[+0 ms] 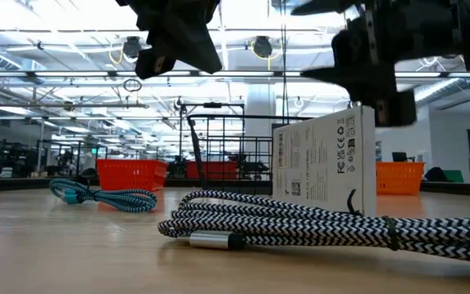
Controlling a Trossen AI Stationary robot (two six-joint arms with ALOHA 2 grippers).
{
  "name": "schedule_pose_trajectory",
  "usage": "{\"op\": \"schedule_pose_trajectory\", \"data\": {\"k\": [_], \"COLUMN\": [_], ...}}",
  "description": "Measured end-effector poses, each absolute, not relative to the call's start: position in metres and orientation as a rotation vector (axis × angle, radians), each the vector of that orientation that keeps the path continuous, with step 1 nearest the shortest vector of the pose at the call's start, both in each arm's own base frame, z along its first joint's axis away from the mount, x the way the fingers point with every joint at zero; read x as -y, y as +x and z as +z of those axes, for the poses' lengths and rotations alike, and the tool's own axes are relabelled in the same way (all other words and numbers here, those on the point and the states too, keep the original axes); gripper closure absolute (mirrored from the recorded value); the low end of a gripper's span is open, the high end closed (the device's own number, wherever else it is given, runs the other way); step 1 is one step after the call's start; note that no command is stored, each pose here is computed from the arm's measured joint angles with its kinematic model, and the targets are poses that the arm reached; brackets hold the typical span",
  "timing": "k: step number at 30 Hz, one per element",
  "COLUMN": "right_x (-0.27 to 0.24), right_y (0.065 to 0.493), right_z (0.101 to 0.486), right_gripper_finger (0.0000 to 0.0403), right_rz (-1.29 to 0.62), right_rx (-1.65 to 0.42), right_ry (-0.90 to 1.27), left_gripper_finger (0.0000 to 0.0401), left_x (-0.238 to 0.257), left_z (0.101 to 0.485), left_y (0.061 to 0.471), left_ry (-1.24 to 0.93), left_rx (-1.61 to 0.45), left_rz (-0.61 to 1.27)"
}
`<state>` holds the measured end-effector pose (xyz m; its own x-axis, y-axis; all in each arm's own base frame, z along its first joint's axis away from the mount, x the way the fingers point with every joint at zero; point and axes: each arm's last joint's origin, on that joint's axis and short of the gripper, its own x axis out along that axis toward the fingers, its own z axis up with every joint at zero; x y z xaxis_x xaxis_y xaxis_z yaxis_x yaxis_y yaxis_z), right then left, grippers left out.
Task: Pick and place items into bin
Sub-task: Put the right white box into the orange bin
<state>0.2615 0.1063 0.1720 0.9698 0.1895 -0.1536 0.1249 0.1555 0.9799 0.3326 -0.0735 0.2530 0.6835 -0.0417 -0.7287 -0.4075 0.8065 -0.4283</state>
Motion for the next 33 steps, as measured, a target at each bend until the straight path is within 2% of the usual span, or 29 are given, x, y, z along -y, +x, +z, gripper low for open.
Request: {"op": "schedule_pose_trajectory", "data": {"k": [3, 11, 16, 19, 23, 33], "right_x": [-0.111, -0.111, -0.099, -0.092, -0.084, -0.085], "right_y": [0.272, 0.305, 0.305, 0.297, 0.288, 0.293], "right_z": [0.183, 0.222, 0.258, 0.269, 0.263, 0.252], "right_gripper_finger": [0.0149, 0.0149, 0.0149, 0.0153, 0.0163, 0.0185], "right_rz": [0.062, 0.057, 0.022, -0.08, -0.235, -0.291], "right_rx": [-0.281, -0.592, -0.604, -0.676, -0.841, -0.891], "right_ry": [1.388, 1.21, 1.168, 1.121, 1.079, 1.098], "left_gripper_finger": [0.0382, 0.0382, 0.0382, 0.0382, 0.0382, 0.0382], "left_x": [0.074, 0.073, 0.073, 0.073, 0.073, 0.06], "left_z": [0.253, 0.252, 0.252, 0.252, 0.254, 0.276], "left_y": [0.333, 0.332, 0.331, 0.331, 0.332, 0.321], "left_ry": [-0.611, -0.619, -0.626, -0.632, -0.643, -0.629], "left_rx": [-0.803, -0.809, -0.818, -0.818, -0.797, -0.709], "left_rz": [0.22, 0.229, 0.234, 0.239, 0.234, 0.279]}}
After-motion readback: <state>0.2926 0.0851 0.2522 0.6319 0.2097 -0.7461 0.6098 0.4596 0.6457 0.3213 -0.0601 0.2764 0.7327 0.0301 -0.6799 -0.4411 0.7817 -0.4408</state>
